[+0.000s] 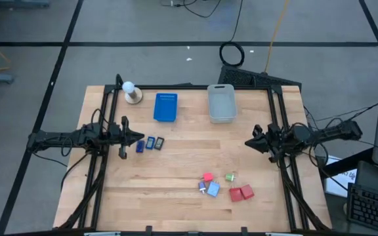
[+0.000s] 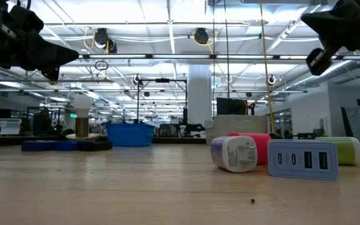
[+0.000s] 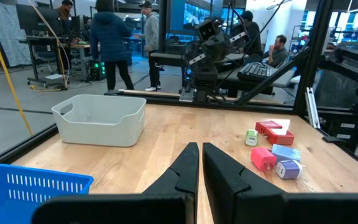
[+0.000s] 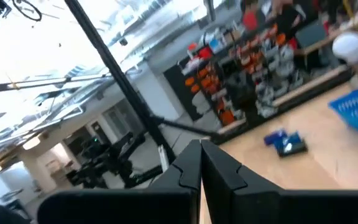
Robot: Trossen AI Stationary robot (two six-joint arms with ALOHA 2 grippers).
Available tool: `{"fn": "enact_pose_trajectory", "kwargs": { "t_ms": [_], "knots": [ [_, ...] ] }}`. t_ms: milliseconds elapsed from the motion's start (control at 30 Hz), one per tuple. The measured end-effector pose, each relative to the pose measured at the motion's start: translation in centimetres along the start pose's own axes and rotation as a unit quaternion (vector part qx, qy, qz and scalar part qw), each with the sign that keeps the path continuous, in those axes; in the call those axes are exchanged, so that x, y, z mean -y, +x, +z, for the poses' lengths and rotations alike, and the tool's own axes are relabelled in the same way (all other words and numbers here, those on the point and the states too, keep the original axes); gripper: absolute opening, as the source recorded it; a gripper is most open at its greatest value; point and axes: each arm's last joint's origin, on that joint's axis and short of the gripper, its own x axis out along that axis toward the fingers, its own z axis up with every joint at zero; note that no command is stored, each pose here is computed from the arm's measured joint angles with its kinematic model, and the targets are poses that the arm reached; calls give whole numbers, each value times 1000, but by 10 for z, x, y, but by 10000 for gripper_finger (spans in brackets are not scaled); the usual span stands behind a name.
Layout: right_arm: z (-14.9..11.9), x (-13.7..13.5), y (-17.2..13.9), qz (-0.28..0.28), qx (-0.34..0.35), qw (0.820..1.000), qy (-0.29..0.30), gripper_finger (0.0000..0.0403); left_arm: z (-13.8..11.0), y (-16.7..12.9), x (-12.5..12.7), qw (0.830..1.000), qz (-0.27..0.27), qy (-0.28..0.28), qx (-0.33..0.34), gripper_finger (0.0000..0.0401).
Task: Pick & Place Office items
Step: Put the right red charger adapter into the gray bin
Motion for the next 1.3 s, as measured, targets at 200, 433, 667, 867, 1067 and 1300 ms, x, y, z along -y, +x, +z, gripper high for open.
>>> {"fn": "enact_pose_trajectory", "kwargs": {
  "t_ms": [200, 433, 667, 867, 1067, 1300],
  "knots": [
    [0, -14, 9, 53, 25, 996, -65, 0, 0, 0, 0, 1000, 0, 0, 0, 21],
    [-16, -25, 15, 171, -41, 973, -150, 0, 0, 0, 0, 1000, 0, 0, 0, 21],
    [-37, -28, 23, 195, -108, 957, -186, 0, 0, 0, 0, 1000, 0, 0, 0, 21],
    [-29, -45, 51, 196, -112, 962, -155, 37, 0, 0, 0, 1000, 0, 0, 0, 21],
    [-33, -63, 83, 202, -137, 958, -148, 140, 0, 0, 0, 1000, 0, 0, 0, 21],
    [-54, -77, 110, 136, -298, 933, -147, 236, 0, 0, 0, 1000, 0, 0, 0, 21]
  ]
}}
